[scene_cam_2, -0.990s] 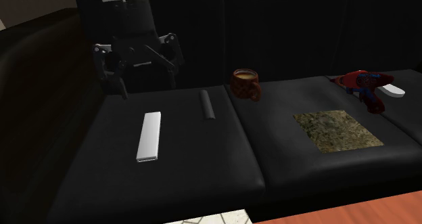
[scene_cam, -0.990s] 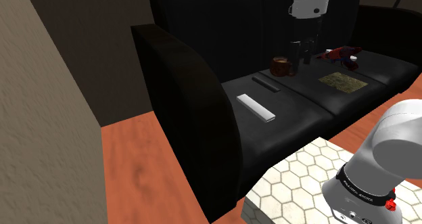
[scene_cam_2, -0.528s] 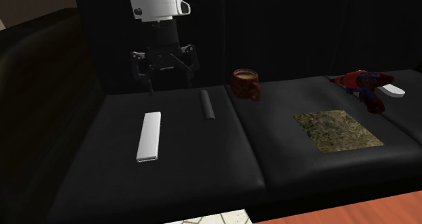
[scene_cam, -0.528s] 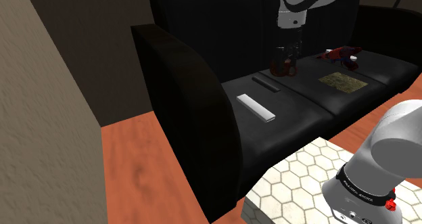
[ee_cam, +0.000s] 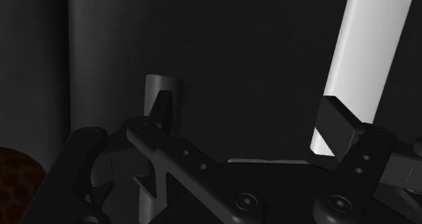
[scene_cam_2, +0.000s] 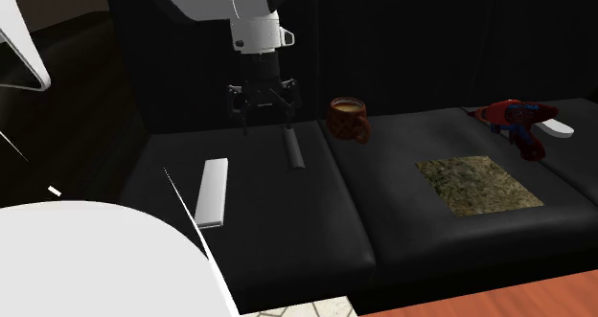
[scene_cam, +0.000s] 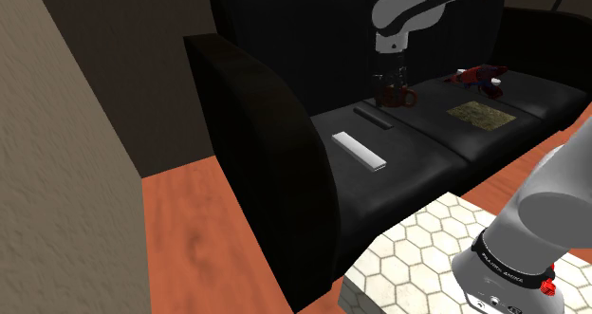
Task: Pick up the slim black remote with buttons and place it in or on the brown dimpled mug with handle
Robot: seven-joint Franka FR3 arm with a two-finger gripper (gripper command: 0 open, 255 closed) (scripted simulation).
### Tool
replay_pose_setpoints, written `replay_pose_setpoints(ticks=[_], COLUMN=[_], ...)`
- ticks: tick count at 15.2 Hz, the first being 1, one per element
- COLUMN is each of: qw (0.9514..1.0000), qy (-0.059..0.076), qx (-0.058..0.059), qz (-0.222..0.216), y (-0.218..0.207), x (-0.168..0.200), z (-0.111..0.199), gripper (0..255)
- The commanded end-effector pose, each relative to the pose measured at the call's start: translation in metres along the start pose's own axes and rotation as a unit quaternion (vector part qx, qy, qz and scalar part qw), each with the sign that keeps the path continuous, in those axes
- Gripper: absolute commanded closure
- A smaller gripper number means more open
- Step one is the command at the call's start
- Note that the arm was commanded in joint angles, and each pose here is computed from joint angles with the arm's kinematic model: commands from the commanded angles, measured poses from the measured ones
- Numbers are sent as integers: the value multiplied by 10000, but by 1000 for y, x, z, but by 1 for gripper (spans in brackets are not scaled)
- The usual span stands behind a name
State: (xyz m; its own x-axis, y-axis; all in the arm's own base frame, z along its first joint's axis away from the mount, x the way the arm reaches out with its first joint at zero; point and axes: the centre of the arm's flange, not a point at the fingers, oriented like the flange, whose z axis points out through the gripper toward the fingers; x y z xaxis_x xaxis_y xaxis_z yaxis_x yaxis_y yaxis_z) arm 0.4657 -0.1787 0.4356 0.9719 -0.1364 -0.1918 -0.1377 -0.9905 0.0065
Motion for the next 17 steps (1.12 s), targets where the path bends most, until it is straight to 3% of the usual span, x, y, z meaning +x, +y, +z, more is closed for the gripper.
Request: replay_pose_setpoints(ticks=[1, 11, 17], qw=[10000, 9986, 9986], qy=[-34, -206, -206], qx=[38, 227, 227], qz=[73, 424, 424], y=[13, 84, 83], x=[20, 118, 117], z=[11, 68, 99], gripper=[0, 0, 0])
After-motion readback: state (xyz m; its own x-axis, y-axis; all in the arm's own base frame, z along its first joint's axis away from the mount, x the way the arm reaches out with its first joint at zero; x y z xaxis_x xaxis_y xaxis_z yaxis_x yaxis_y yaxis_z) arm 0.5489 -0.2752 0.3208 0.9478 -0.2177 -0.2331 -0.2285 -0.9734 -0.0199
